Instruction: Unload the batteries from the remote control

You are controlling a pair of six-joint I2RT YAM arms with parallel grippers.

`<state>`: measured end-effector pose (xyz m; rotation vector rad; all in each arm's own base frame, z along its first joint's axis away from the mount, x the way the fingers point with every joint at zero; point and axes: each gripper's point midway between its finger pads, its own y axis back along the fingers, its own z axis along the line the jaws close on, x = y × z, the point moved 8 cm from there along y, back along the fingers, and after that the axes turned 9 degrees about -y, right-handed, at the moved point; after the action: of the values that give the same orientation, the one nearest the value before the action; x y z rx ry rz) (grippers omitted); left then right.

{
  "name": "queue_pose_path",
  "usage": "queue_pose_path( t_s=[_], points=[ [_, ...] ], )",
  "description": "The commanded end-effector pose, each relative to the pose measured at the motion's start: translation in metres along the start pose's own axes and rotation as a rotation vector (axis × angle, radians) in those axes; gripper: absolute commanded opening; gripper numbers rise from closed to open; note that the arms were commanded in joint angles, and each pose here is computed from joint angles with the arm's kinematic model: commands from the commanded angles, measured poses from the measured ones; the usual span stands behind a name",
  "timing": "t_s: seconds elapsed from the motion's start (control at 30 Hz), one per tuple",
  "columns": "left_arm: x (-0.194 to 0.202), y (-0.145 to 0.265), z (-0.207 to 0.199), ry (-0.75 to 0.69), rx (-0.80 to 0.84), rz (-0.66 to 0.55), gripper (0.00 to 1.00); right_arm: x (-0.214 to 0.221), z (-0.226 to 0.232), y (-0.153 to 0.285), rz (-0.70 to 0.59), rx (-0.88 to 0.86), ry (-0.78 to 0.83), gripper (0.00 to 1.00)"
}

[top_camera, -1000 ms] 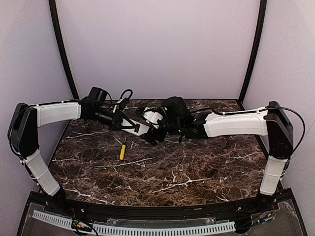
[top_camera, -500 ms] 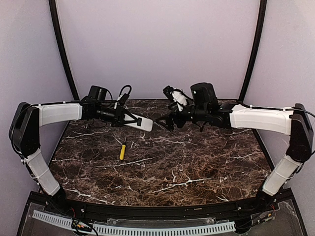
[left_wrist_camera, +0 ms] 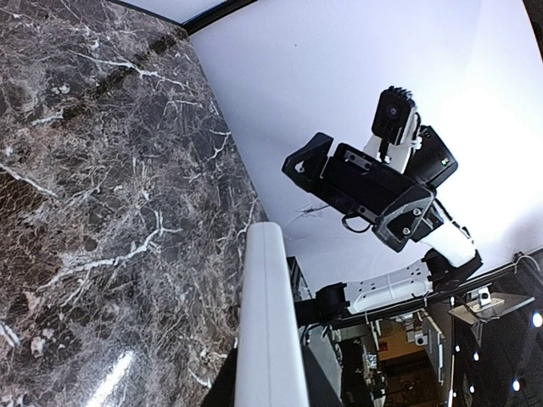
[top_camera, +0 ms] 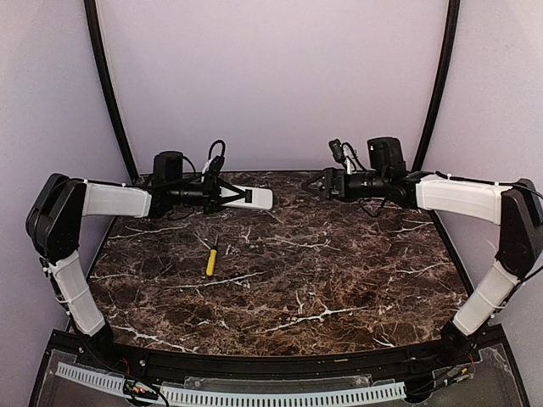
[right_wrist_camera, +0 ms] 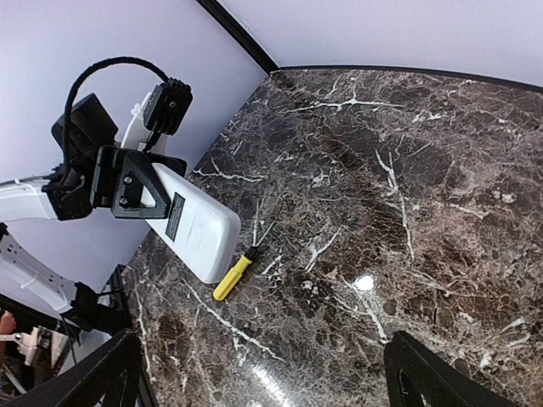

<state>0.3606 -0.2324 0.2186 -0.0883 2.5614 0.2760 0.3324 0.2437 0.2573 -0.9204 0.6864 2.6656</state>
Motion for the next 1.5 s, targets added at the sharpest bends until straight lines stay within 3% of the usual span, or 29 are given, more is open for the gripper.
queue_pose_path(
  t_s=[0.0,0.23,0.53,0.9,1.47],
  points=[
    [-0.011,-0.002,-0.014,-0.013,0.135,-0.074,0.0,-0.009,0.002,0.017,0.002,-0.136,-0.158,0.98],
    [-0.014,-0.011,-0.016,0.027,0.247,-0.107,0.0,-0.015,-0.005,0.017,0.045,-0.182,-0.311,0.93],
    [-0.004,-0.046,-0.017,0.044,0.326,-0.042,0.0,-0.007,-0.011,-0.001,0.165,-0.205,-0.416,0.89],
    [0.006,-0.077,-0.015,0.097,0.371,-0.003,0.0,0.006,-0.001,-0.019,0.258,-0.23,-0.406,0.77],
    [0.009,-0.083,-0.016,0.109,0.382,0.008,0.0,0.015,0.001,-0.031,0.299,-0.249,-0.398,0.5]
  ],
)
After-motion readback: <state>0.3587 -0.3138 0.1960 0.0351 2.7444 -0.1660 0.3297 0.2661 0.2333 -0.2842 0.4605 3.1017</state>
